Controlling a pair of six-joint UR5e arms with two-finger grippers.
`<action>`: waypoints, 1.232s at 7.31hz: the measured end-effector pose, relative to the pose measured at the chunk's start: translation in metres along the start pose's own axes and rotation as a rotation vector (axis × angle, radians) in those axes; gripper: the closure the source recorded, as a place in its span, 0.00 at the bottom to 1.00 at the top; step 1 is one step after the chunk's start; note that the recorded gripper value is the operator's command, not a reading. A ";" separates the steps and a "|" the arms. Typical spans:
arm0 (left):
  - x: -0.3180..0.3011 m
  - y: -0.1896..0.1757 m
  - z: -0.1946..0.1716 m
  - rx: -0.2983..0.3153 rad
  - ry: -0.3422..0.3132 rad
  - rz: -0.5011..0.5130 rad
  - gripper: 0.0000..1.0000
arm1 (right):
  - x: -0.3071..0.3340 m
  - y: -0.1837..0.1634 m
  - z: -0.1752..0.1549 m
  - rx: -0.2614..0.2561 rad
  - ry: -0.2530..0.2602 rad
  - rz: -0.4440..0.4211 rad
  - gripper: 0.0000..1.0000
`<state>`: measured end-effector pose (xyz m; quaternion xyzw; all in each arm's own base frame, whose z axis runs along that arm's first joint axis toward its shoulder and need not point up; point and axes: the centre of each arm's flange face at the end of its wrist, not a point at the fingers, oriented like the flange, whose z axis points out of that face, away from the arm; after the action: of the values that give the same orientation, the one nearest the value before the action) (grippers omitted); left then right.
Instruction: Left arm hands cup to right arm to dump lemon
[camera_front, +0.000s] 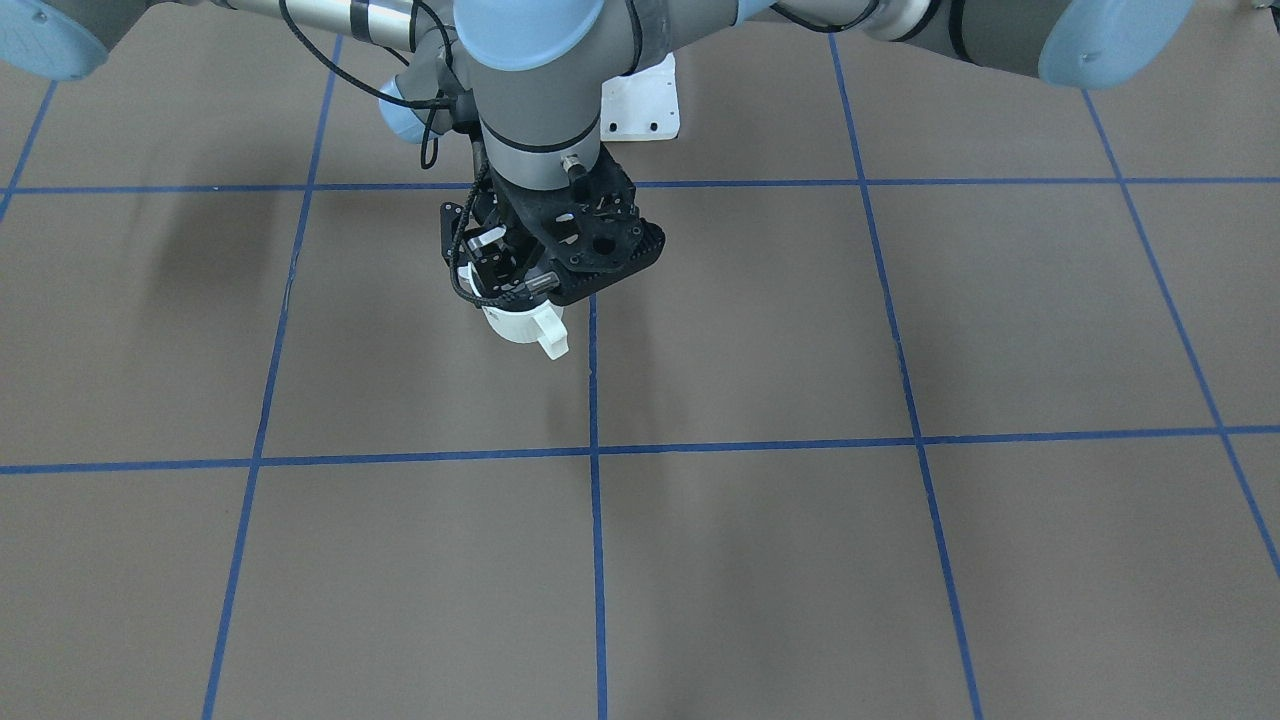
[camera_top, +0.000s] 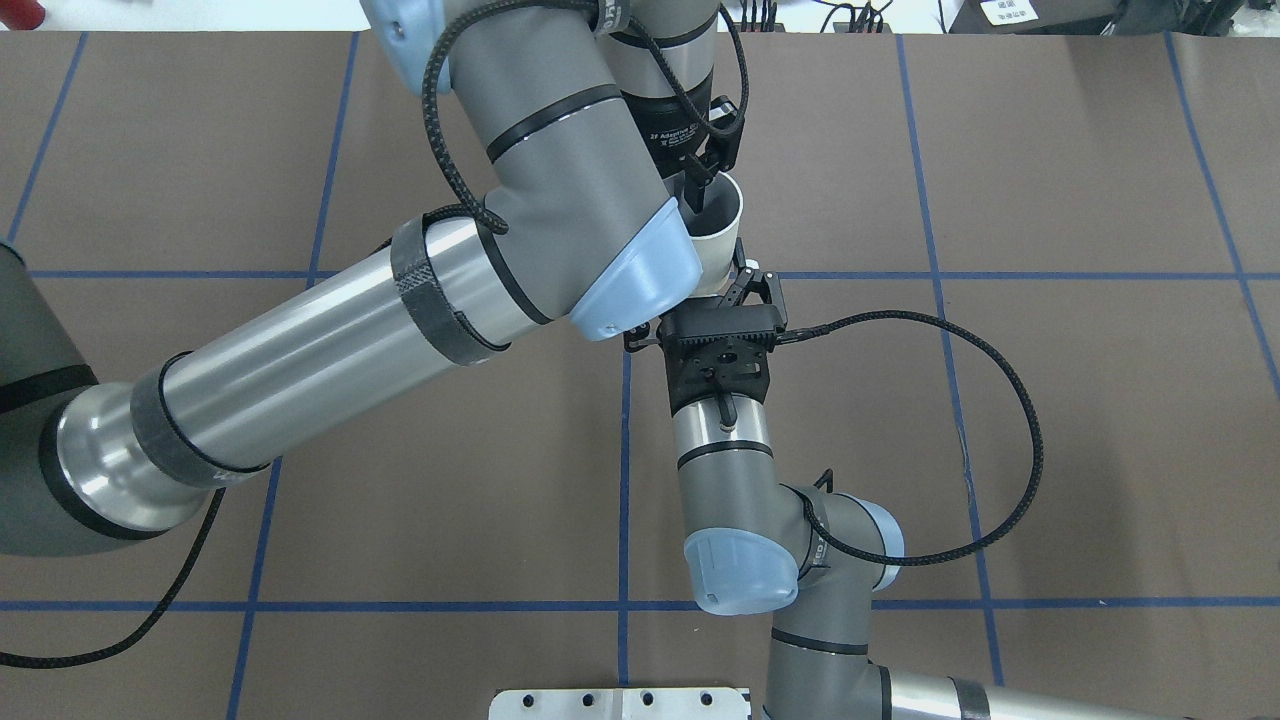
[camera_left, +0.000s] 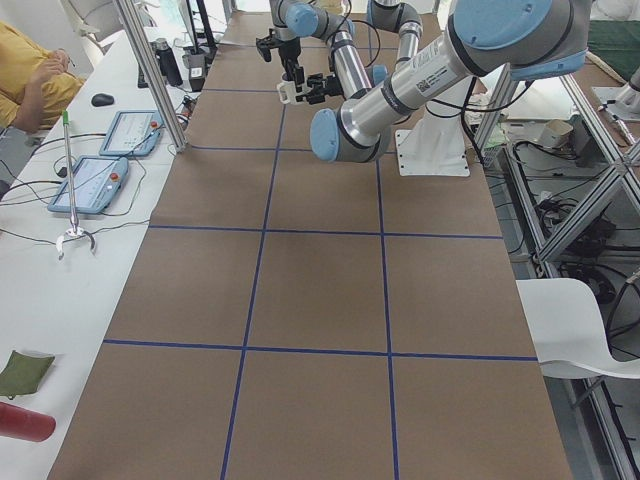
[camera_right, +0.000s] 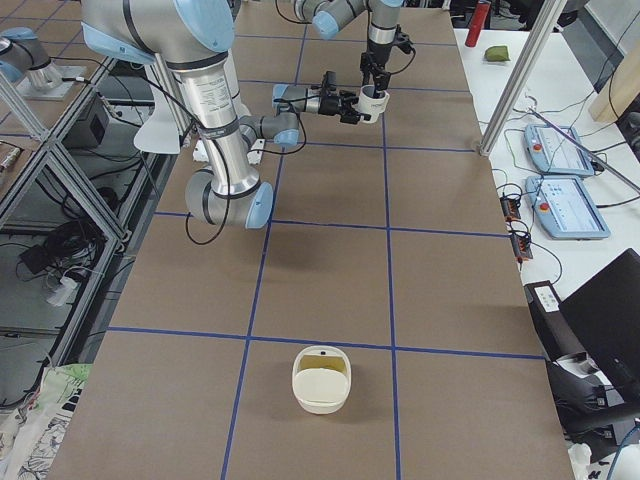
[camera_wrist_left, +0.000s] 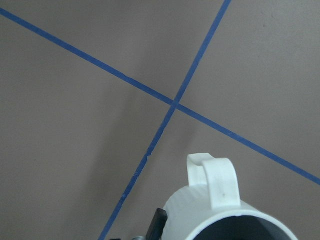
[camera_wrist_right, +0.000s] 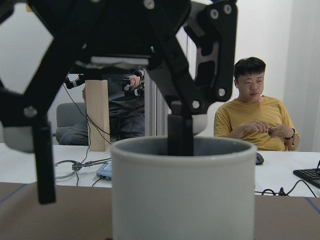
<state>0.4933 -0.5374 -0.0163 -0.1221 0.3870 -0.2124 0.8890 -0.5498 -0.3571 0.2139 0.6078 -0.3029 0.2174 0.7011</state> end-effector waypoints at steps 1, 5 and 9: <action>-0.002 0.002 -0.003 -0.002 -0.005 -0.003 0.33 | 0.001 0.001 0.000 -0.001 0.001 -0.005 1.00; -0.003 0.009 -0.011 -0.007 -0.003 -0.002 0.47 | 0.000 0.001 -0.002 0.000 -0.003 0.001 1.00; -0.002 0.015 -0.009 -0.013 -0.003 0.001 0.90 | 0.001 0.000 -0.002 0.001 -0.003 0.004 0.95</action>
<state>0.4895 -0.5233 -0.0271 -0.1281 0.3869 -0.2090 0.8889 -0.5493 -0.3556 0.2142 0.6080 -0.3049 0.2180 0.6999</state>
